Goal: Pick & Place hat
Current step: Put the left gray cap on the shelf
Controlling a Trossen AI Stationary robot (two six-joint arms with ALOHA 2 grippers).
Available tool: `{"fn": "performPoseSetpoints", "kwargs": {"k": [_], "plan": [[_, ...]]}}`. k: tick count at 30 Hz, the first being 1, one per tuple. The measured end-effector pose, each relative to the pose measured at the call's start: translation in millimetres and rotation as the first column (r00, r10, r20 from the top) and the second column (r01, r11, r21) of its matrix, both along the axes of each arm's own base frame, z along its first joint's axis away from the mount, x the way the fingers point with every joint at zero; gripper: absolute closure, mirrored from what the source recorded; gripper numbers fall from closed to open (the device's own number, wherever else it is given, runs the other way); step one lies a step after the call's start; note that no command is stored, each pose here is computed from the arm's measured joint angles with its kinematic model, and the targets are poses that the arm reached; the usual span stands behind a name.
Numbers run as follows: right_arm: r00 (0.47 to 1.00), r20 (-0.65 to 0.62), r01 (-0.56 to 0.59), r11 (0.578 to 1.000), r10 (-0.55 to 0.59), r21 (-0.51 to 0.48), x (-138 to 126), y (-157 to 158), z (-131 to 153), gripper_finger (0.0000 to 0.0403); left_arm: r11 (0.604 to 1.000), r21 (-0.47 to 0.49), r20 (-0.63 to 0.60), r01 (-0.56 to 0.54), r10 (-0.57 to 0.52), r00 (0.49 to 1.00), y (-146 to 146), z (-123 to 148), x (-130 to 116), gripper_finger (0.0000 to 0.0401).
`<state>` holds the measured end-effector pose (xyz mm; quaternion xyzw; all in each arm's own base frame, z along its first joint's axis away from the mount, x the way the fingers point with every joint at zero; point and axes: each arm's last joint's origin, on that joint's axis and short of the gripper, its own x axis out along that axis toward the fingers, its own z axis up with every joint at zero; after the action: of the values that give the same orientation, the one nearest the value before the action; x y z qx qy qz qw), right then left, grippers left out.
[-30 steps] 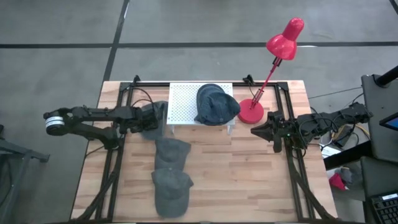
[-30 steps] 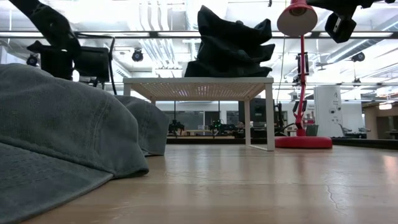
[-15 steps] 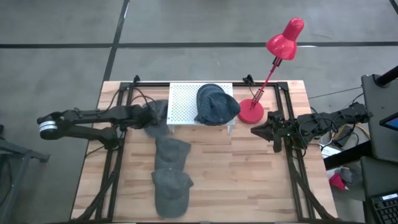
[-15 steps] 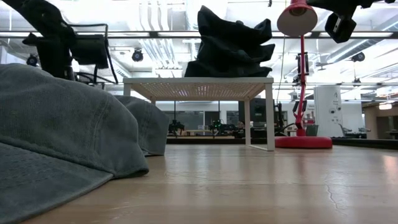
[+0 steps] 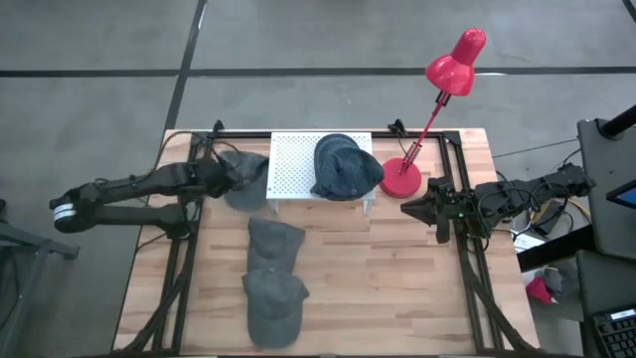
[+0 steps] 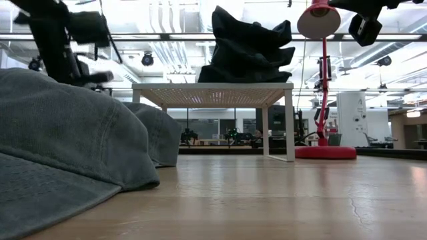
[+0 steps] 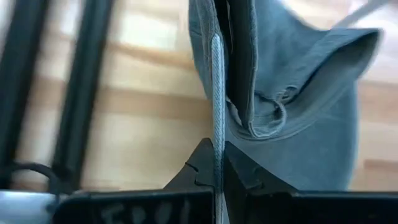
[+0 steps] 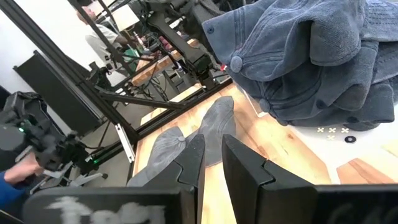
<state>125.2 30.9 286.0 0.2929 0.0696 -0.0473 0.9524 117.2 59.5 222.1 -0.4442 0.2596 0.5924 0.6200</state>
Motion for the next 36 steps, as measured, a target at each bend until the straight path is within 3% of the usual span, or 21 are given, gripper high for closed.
{"fn": "performPoseSetpoints", "kwargs": {"k": [13, 20, 26, 33, 36], "plan": [[1.000, 0.000, 0.002, 1.000, -0.002, -0.004, 0.0, -0.1, 0.0, 0.0351, 0.969, 0.240, -0.144, 0.049, -0.014, 0.990, 4.9, 109.7, -3.5, 0.0398], [1.000, 0.000, 0.002, 1.000, -0.002, -0.004, 0.0, -0.1, 0.0, 0.0351, 0.964, 0.224, -0.347, 0.143, -0.058, 0.936, 10.3, 146.5, 6.7, 0.0398], [1.000, -0.001, 0.001, 1.000, -0.001, -0.004, 0.2, 0.0, -0.1, 0.0351, 0.949, 0.164, -0.482, 0.270, -0.162, 0.861, 21.3, 154.9, 34.9, 0.0398], [1.000, -0.003, 0.001, 1.000, -0.001, -0.004, 0.2, 0.0, -0.3, 0.0351, 0.928, 0.014, -0.638, 0.371, -0.277, 0.718, 34.1, 126.3, 68.9, 0.0398], [1.000, -0.003, 0.001, 1.000, -0.001, -0.004, 0.2, 0.0, -0.3, 0.0351, 0.929, -0.004, -0.669, 0.370, -0.277, 0.689, 37.6, 117.3, 77.0, 0.0398]]}}
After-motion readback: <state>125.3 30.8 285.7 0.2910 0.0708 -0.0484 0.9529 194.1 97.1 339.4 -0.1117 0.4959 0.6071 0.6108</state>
